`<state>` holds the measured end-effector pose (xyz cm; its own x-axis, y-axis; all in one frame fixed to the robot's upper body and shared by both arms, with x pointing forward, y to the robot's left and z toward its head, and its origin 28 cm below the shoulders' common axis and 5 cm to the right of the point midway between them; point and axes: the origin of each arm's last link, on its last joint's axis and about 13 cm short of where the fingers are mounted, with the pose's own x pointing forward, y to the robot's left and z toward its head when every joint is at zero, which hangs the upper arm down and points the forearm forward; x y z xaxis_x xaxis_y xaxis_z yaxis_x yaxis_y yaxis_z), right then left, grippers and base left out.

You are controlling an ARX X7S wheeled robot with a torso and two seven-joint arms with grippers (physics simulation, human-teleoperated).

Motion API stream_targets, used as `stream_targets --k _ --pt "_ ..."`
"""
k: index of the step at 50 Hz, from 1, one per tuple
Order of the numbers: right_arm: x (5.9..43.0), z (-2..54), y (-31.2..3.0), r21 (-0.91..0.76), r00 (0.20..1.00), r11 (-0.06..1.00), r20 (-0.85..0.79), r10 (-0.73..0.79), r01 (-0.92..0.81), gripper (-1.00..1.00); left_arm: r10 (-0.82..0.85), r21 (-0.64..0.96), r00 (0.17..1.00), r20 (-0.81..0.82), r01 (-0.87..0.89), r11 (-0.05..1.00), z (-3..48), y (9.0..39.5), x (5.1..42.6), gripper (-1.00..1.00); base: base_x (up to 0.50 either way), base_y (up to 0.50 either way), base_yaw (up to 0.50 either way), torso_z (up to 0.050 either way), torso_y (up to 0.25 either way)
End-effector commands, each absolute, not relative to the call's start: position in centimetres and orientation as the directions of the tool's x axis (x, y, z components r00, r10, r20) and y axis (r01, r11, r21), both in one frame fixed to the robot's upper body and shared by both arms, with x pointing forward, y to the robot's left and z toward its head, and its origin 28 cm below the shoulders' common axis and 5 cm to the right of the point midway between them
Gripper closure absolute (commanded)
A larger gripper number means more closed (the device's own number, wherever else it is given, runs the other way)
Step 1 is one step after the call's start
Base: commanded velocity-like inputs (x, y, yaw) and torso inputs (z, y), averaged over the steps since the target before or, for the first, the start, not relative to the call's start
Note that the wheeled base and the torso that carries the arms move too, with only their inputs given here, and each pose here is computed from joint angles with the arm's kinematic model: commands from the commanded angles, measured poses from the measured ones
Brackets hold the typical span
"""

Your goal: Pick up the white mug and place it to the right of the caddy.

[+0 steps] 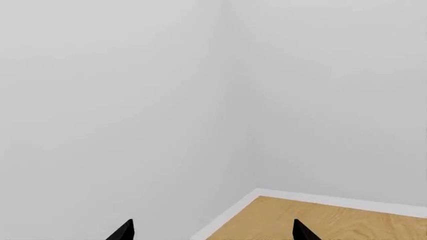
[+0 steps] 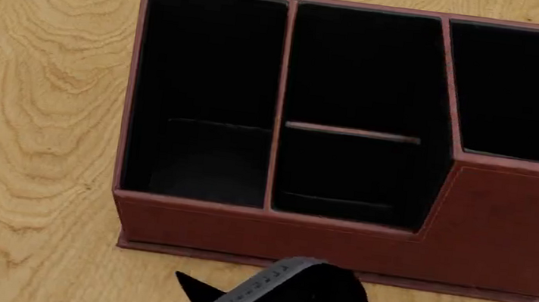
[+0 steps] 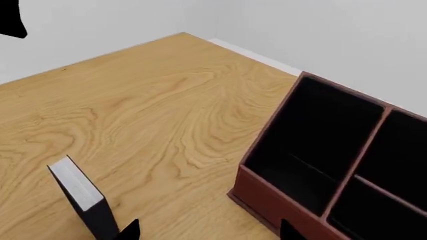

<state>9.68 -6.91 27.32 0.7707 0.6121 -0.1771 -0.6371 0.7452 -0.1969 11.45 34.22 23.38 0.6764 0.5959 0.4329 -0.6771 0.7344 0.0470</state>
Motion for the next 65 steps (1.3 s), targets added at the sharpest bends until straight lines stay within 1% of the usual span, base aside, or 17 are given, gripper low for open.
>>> stream_targets --k 1,17,38,65 --pt "9.40 27.22 -6.86 -0.170 0.727 0.709 -0.233 0.646 -0.685 -1.00 0.592 0.051 0.679 0.433 -0.674 0.737 23.39 34.07 11.62 -1.00 0.00 0.00 0.00 0.000 0.000" --pt "9.22 27.29 -6.91 -0.162 0.650 0.633 -0.286 0.704 -0.757 -1.00 0.589 0.056 0.681 0.435 -0.674 0.737 23.53 33.92 11.51 -1.00 0.00 0.00 0.00 0.000 0.000" --pt "9.39 27.42 -6.91 -0.131 0.570 0.566 -0.369 0.734 -0.814 -1.00 0.581 0.057 0.684 0.441 -0.668 0.742 23.61 33.85 11.73 -1.00 0.00 0.00 0.00 0.000 0.000" --pt "8.57 26.92 -6.61 -0.104 0.496 0.509 -0.452 0.741 -0.855 -1.00 0.594 0.046 0.680 0.430 -0.674 0.738 23.00 34.20 11.40 -1.00 0.00 0.00 0.00 0.000 0.000"
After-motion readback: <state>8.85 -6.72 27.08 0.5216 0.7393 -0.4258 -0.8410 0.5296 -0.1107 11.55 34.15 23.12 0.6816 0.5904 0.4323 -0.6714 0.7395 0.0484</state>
